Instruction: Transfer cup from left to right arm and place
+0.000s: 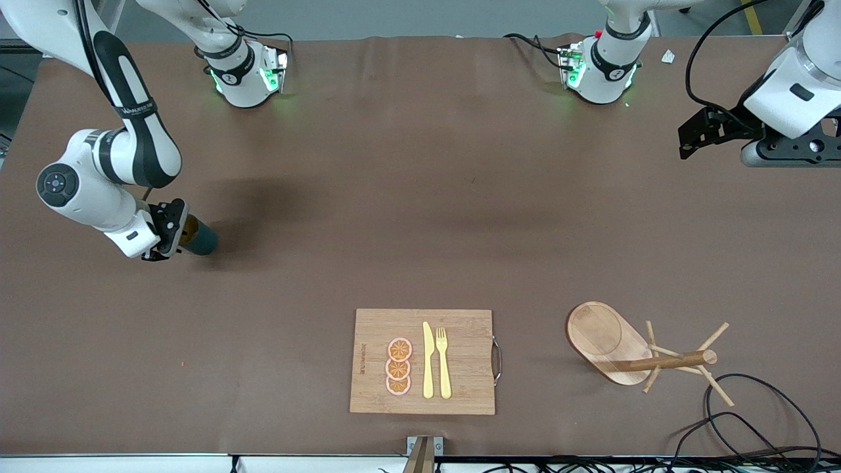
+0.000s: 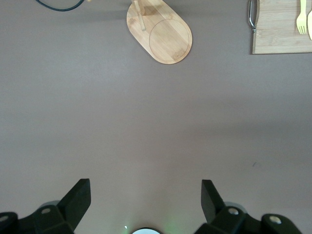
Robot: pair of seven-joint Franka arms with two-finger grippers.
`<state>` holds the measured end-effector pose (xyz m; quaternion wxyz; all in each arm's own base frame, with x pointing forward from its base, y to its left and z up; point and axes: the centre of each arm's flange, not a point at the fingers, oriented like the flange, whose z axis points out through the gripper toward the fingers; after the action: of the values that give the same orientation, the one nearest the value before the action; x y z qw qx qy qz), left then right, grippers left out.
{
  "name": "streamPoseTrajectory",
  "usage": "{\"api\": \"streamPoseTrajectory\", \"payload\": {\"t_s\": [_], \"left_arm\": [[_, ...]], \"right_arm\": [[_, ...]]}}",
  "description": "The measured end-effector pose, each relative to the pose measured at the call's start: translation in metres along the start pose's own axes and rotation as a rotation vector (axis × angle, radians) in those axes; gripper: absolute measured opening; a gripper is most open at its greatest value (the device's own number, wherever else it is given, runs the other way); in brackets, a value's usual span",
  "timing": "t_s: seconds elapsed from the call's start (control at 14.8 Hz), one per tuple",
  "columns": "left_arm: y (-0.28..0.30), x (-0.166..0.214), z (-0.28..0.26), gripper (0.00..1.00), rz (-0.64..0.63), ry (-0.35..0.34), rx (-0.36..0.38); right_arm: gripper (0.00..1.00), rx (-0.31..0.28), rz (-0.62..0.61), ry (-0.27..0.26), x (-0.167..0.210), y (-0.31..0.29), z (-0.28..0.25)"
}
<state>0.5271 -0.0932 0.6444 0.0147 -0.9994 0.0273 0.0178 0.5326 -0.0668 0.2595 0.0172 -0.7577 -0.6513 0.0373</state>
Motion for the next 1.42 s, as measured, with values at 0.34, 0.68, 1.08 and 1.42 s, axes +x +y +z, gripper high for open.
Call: {"api": "streamPoseTrajectory", "payload": {"t_s": [0.34,0.68,1.08,1.42], "left_arm": [[0.000,-0.004,-0.002,1.00,0.000,-0.001,0.002],[0.000,-0.008,-0.001,1.00,0.000,-0.002,0.004],[-0.002,-0.008,0.001,1.00,-0.004,-0.007,0.005],[-0.002,-0.008,0.000,1.00,-0.004,-0.006,0.005]], "right_arm": [[1.00,0.070,0.134,-0.011,-0.003,0.005,-0.052],[1.00,0.119,0.418,-0.039,-0.002,0.023,-0.133],[1.00,0.122,0.711,-0.065,0.002,0.032,-0.210],[1.00,0.129,1.020,-0.095,0.000,0.027,-0.268]]}}
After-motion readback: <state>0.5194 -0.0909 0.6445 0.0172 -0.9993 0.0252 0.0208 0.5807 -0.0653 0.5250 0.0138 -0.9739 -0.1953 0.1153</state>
